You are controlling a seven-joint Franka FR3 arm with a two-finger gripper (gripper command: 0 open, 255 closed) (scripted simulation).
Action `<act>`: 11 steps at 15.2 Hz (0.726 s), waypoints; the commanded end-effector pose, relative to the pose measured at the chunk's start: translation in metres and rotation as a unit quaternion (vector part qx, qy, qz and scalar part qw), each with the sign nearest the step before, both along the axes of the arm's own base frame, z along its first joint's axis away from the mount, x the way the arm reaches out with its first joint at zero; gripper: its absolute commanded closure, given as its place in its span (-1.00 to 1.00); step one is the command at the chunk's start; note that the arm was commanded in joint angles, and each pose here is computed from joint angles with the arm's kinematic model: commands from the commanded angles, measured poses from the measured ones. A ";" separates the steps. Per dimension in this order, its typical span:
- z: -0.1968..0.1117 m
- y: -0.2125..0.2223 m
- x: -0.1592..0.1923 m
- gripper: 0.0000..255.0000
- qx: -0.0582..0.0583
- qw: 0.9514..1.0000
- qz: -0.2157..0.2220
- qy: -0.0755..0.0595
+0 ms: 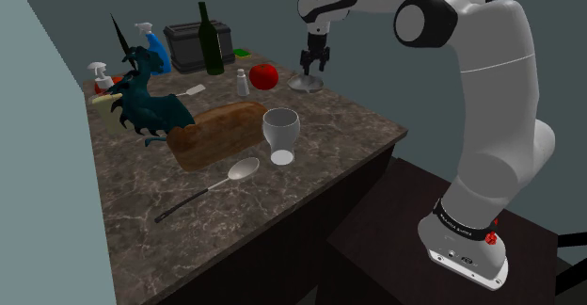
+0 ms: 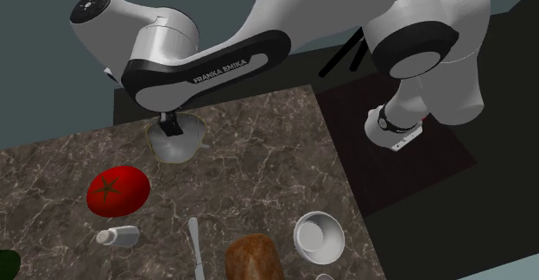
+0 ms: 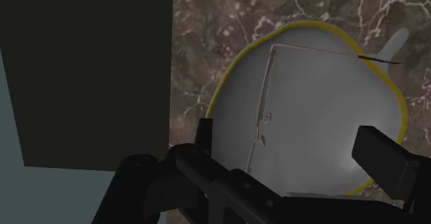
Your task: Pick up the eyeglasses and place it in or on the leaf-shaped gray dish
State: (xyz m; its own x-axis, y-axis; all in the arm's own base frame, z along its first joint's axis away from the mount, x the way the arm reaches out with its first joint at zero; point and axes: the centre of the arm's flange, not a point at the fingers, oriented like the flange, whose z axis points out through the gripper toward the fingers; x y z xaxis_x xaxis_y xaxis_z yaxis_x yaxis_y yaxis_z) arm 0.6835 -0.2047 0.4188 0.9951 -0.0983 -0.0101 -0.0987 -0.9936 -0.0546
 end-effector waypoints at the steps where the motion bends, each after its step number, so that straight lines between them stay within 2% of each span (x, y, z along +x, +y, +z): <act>1: 0.020 -0.001 0.000 -1.00 0.000 1.000 0.000 0.000; 3: 0.044 -0.002 0.000 -1.00 0.000 1.000 0.000 0.000; 11: 0.044 -0.002 0.000 -1.00 0.000 1.000 0.000 0.000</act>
